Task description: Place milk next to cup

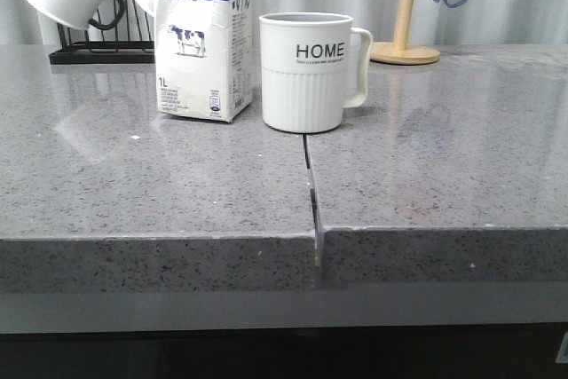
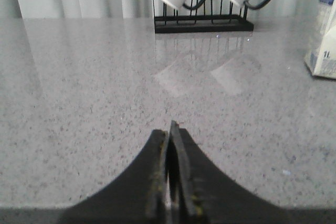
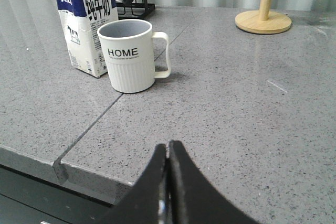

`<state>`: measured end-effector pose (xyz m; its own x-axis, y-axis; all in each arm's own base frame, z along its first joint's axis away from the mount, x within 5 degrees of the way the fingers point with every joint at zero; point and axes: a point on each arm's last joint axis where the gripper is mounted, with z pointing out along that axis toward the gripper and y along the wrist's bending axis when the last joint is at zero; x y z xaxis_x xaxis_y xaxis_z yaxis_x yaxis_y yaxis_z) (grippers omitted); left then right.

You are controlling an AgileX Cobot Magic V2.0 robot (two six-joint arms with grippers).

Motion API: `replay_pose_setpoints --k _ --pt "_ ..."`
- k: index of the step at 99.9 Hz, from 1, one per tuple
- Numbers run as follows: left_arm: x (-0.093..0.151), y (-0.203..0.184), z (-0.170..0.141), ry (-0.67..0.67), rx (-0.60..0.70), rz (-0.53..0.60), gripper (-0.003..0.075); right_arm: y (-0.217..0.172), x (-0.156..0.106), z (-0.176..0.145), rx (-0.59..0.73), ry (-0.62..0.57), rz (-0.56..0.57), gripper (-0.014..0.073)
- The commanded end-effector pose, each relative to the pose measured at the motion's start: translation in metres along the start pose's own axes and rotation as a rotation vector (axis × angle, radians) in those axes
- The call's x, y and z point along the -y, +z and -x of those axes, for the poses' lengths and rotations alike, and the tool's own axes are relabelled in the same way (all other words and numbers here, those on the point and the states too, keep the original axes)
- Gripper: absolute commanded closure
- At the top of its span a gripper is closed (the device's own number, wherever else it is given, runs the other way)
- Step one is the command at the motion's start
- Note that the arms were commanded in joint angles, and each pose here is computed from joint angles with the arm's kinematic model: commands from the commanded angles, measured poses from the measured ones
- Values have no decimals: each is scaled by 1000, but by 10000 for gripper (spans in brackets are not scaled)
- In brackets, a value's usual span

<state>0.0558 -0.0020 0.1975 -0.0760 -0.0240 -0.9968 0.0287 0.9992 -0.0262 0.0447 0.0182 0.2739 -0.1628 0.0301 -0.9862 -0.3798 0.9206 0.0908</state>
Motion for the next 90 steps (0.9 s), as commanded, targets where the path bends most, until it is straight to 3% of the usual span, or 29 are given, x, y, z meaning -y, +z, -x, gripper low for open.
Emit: replay_pose_setpoints --k 1,90 --pt "0 -1 3 -21 150 -1 741 -1 -1 14 90 -18 6 663" --pt "1 -1 0 -20 121 -21 741 -1 -1 14 90 -18 6 663"
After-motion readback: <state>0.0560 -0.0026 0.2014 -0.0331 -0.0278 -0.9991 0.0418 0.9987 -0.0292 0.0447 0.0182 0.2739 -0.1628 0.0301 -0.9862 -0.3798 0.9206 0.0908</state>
